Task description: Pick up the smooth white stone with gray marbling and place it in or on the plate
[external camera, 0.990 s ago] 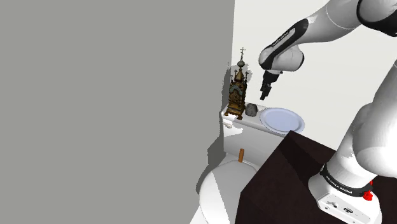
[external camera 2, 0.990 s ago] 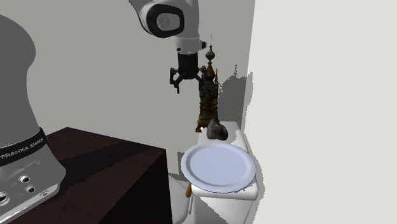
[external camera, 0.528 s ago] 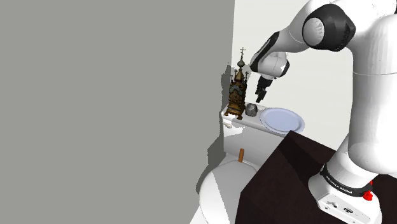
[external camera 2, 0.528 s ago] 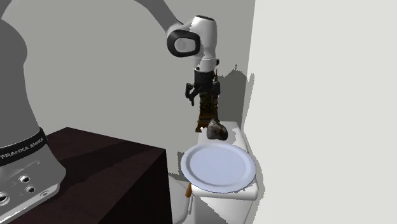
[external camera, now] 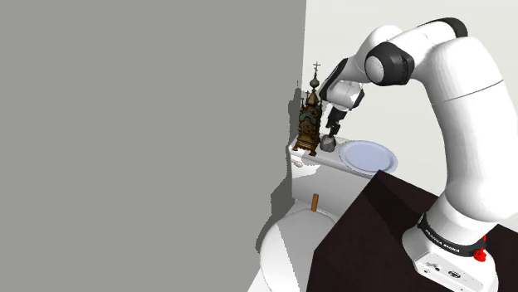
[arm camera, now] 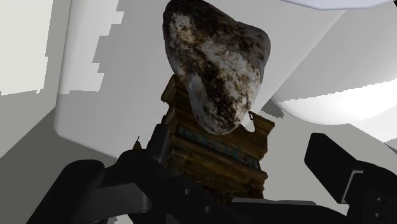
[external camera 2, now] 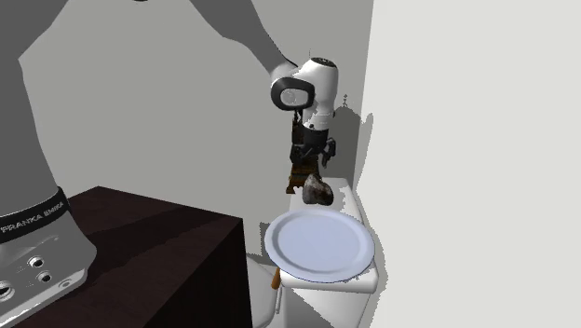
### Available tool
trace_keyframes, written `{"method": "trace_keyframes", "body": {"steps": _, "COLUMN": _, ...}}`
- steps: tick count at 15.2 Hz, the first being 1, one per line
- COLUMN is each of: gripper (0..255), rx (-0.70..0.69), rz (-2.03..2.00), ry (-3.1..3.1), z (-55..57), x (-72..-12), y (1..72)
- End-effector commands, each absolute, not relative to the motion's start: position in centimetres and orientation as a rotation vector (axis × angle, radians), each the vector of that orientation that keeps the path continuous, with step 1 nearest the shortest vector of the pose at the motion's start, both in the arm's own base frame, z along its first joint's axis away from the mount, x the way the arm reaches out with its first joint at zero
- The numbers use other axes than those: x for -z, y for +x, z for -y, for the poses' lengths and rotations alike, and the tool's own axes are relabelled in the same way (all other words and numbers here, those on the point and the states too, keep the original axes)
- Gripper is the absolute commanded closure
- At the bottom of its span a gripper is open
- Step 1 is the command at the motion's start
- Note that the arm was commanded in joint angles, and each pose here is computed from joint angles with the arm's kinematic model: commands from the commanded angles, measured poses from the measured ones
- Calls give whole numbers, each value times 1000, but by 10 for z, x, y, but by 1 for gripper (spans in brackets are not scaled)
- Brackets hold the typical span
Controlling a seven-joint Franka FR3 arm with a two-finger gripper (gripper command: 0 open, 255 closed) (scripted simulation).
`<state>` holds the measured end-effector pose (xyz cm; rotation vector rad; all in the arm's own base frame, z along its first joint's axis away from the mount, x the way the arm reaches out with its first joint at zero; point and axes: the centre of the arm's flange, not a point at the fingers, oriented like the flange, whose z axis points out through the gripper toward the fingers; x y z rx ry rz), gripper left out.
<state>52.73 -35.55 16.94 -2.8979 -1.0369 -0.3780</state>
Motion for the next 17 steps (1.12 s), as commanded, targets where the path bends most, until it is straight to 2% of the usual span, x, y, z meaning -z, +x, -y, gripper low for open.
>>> {"method": "trace_keyframes", "body": {"steps": 1, "gripper": 0, "rx": 381, "rz": 1044, "ry": -2894, "z": 356, "x": -159, "y": 532}}
{"method": "trace_keyframes", "body": {"steps": 6, "gripper": 0, "rx": 381, "rz": 1044, "ry": -2894, "z": 353, "x": -130, "y": 538}}
{"method": "trace_keyframes", "body": {"steps": 14, "gripper": 0, "rx": 381, "rz": 1044, "ry": -2894, "z": 353, "x": -130, "y": 538}}
{"method": "trace_keyframes", "body": {"steps": 15, "gripper": 255, "rx": 381, "rz": 1044, "ry": -2894, "z": 353, "x": -130, "y": 538}}
{"method": "trace_keyframes", "body": {"steps": 17, "gripper": 255, "rx": 381, "rz": 1044, "ry": -2894, "z": 353, "x": -130, "y": 538}}
